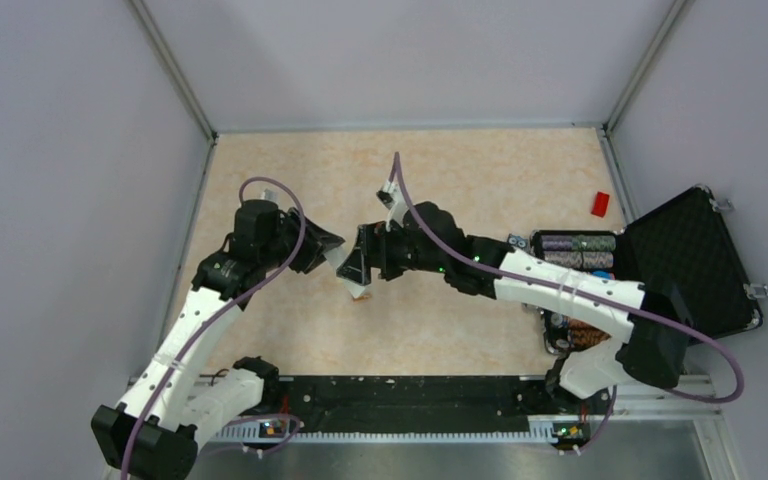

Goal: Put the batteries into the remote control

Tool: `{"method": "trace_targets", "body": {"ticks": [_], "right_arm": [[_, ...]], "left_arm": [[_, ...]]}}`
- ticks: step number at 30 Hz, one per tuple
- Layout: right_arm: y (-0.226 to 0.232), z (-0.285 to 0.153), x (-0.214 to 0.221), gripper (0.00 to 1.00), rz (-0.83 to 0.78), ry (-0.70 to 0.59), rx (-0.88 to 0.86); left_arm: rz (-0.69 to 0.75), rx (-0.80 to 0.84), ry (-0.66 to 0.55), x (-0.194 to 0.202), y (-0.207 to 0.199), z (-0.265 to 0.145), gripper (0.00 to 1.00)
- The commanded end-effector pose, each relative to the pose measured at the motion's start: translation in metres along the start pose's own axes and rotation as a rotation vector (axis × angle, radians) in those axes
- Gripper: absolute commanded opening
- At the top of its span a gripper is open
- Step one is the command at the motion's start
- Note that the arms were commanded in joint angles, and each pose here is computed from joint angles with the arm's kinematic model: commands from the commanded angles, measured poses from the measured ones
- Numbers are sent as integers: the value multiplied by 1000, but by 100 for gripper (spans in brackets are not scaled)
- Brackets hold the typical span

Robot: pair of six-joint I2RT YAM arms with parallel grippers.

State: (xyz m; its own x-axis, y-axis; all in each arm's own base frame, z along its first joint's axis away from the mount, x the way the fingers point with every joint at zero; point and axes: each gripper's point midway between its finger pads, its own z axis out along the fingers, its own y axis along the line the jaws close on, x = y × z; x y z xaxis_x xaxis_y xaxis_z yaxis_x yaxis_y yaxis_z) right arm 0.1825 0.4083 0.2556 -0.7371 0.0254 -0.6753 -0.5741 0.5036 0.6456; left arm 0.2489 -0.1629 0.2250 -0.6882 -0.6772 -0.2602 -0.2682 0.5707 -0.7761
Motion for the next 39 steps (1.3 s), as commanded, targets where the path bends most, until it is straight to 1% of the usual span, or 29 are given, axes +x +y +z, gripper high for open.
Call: {"method": "trace_targets", "body": {"ticks": [1, 3, 5, 6, 9, 10, 11, 12, 13, 14, 15, 17, 19, 20, 22, 23, 26, 29, 34, 36, 39], "right_arm": [[-35, 16, 14, 80, -123, 35, 170], [-43, 21, 17, 80, -138, 33, 210], [-45, 24, 18, 79, -142, 37, 212], [-45, 25, 18, 76, -142, 37, 207], [-36, 28, 19, 62, -126, 43, 164], [-33, 29, 20, 51, -116, 42, 146], [-27, 30, 21, 46, -106, 50, 117], [-23, 30, 22, 35, -95, 55, 100], [-19, 30, 23, 26, -82, 59, 81], [-15, 29, 23, 20, -68, 61, 63], [-10, 28, 24, 17, -52, 67, 42], [0, 22, 22, 16, -20, 59, 5], [11, 15, 17, 16, 8, 46, -34], [18, 11, 13, 16, 25, 38, -59], [34, 1, 7, 16, 65, 23, -113], [42, -5, 4, 16, 86, 18, -141], [67, -18, -7, 16, 161, -2, -242], [87, -30, -17, 16, 231, -22, -325], [122, -47, -33, 17, 322, -28, -488], [126, -48, -33, 18, 350, -14, -503], [124, -48, -32, 18, 368, -7, -490]], "left_arm": [[-10, 32, -44, -9, -16, -9, 0], [-14, 31, -33, -8, -15, -8, 0], [-16, 37, -24, -5, -16, -10, 0], [-20, 37, -20, -4, -15, -9, 0], [-25, 47, -13, -2, -16, -11, 0], [-23, 59, -16, -2, -18, -11, 0], [-24, 76, -15, -2, -20, -12, 0], [-25, 93, -18, -1, -22, -14, 0], [-31, 107, -18, -1, -24, -15, 0], [-33, 119, -17, 0, -25, -16, 0], [-31, 140, -17, 0, -29, -18, 4], [-17, 198, -15, 2, -38, -23, 23], [13, 275, -15, 5, -48, -32, 57], [35, 319, -19, 6, -54, -38, 71], [78, 406, -26, 9, -66, -52, 82], [104, 462, -33, 11, -73, -60, 83], [151, 644, -78, 14, -94, -87, 85], [146, 800, -127, 14, -108, -111, 85], [154, 937, -98, 22, -122, -131, 84], [165, 968, -88, 23, -130, -139, 81], [190, 969, -97, 22, -136, -143, 70]]}}
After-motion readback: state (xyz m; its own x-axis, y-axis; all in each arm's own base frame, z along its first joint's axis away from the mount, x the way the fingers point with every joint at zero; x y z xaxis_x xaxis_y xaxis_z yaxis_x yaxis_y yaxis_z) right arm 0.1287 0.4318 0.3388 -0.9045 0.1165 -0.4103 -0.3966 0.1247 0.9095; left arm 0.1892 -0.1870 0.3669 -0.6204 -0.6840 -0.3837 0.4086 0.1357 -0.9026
